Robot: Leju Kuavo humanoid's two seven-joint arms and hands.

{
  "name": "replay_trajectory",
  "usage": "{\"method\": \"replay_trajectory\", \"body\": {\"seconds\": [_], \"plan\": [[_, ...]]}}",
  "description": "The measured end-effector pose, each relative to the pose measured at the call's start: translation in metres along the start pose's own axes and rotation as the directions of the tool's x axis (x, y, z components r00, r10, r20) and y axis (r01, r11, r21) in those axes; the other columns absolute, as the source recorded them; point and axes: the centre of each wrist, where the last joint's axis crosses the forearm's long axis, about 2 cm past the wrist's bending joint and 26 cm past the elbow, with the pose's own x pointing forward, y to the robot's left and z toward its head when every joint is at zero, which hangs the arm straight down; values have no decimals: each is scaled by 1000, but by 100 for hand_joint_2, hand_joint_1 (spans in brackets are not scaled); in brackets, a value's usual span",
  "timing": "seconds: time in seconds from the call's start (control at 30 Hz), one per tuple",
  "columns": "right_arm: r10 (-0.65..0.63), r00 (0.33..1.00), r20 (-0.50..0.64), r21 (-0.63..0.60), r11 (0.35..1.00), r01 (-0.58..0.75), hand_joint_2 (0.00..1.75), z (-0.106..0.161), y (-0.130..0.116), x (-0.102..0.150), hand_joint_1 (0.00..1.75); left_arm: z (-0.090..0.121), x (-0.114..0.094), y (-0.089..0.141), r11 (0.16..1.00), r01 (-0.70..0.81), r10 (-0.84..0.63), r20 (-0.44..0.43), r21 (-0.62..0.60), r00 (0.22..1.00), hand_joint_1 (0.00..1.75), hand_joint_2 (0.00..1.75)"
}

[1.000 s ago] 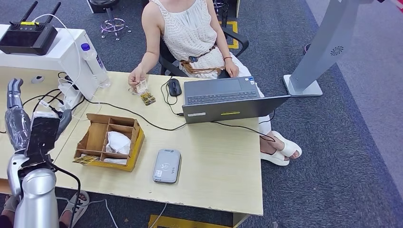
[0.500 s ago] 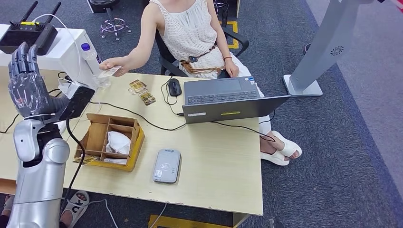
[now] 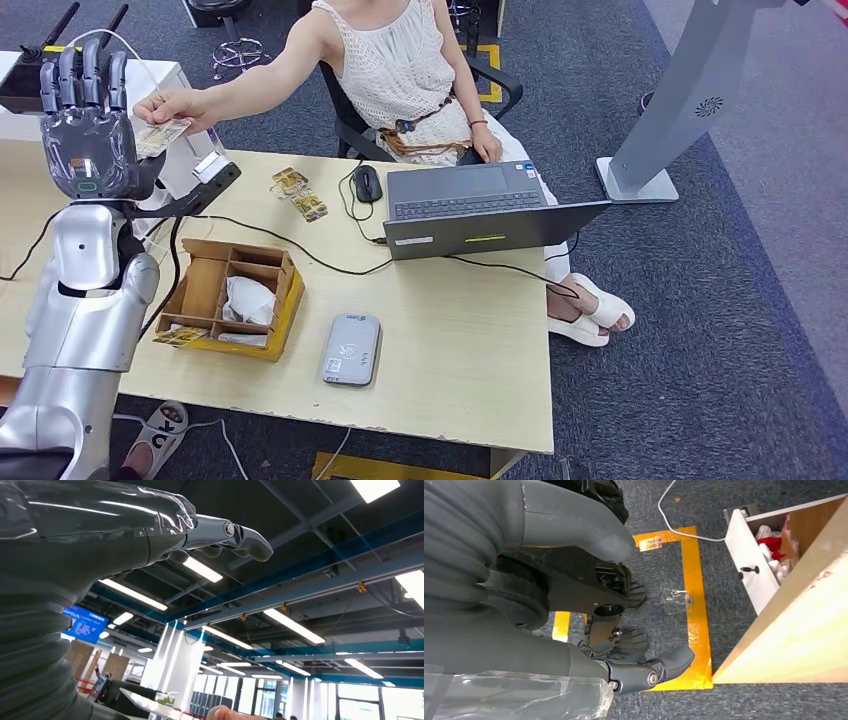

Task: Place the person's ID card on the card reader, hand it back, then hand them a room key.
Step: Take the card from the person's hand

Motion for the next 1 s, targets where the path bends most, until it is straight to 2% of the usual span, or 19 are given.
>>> {"method": "replay_trajectory", "body": {"seconds": [0.07, 0.2, 1.0], "plan": [[1, 1000, -3, 1, 1000, -1, 175, 0, 0, 0, 0, -1, 0, -2, 1000, 20, -20, 5, -7, 1000, 0, 175], [2, 1000, -5, 1, 1000, -2, 175, 0, 1, 0, 0, -2, 1, -4, 999, 33, -33, 16, -20, 999, 175, 175], [13, 1000, -15, 10, 1000, -13, 175, 1, 4, -1, 0, -1, 3, -13, 997, 28, -25, 45, -71, 999, 175, 175]]}}
